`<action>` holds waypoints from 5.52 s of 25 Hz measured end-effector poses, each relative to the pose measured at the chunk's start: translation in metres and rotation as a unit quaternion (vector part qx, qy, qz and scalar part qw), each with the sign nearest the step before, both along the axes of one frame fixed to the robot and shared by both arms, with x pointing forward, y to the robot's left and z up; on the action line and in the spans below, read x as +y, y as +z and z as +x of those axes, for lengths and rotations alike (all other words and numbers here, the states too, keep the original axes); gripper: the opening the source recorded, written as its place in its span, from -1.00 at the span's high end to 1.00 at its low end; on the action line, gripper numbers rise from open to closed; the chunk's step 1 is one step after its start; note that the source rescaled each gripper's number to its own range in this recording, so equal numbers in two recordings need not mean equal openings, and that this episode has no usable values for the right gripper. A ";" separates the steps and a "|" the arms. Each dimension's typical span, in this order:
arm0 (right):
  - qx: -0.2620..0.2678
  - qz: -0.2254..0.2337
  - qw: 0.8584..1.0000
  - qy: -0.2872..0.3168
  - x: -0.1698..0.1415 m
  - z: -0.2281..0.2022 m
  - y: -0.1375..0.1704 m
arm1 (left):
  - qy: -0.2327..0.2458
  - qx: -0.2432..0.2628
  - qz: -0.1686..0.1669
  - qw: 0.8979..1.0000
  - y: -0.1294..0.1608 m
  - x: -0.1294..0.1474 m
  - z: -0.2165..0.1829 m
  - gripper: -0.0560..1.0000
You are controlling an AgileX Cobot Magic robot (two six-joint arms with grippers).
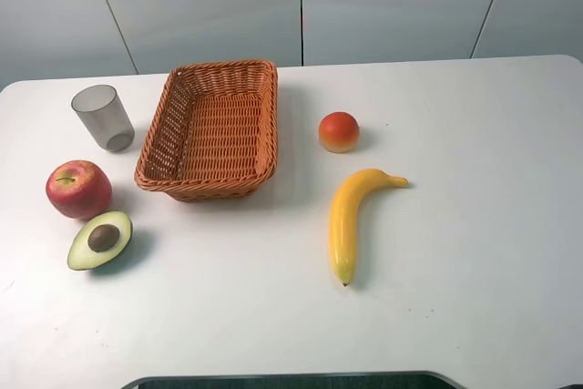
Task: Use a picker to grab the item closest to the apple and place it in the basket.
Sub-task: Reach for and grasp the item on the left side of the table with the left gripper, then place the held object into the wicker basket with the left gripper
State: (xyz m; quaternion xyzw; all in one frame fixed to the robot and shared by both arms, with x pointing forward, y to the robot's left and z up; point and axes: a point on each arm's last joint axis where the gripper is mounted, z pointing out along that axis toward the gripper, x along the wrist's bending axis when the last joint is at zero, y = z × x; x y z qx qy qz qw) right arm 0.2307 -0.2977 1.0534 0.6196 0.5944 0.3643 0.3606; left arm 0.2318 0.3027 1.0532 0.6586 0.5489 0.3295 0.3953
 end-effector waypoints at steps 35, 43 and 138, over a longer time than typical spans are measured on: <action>0.000 0.000 1.000 0.000 0.000 0.000 0.000 | -0.010 0.326 0.104 0.940 -0.028 -0.021 0.141 -1.00; 0.000 0.000 1.000 0.000 0.000 0.000 0.000 | -0.055 0.389 0.145 0.908 -0.077 -0.043 0.189 -1.00; 0.000 0.008 1.000 -0.004 0.000 0.000 0.000 | -0.117 0.383 0.178 0.899 -0.187 -0.067 0.223 0.88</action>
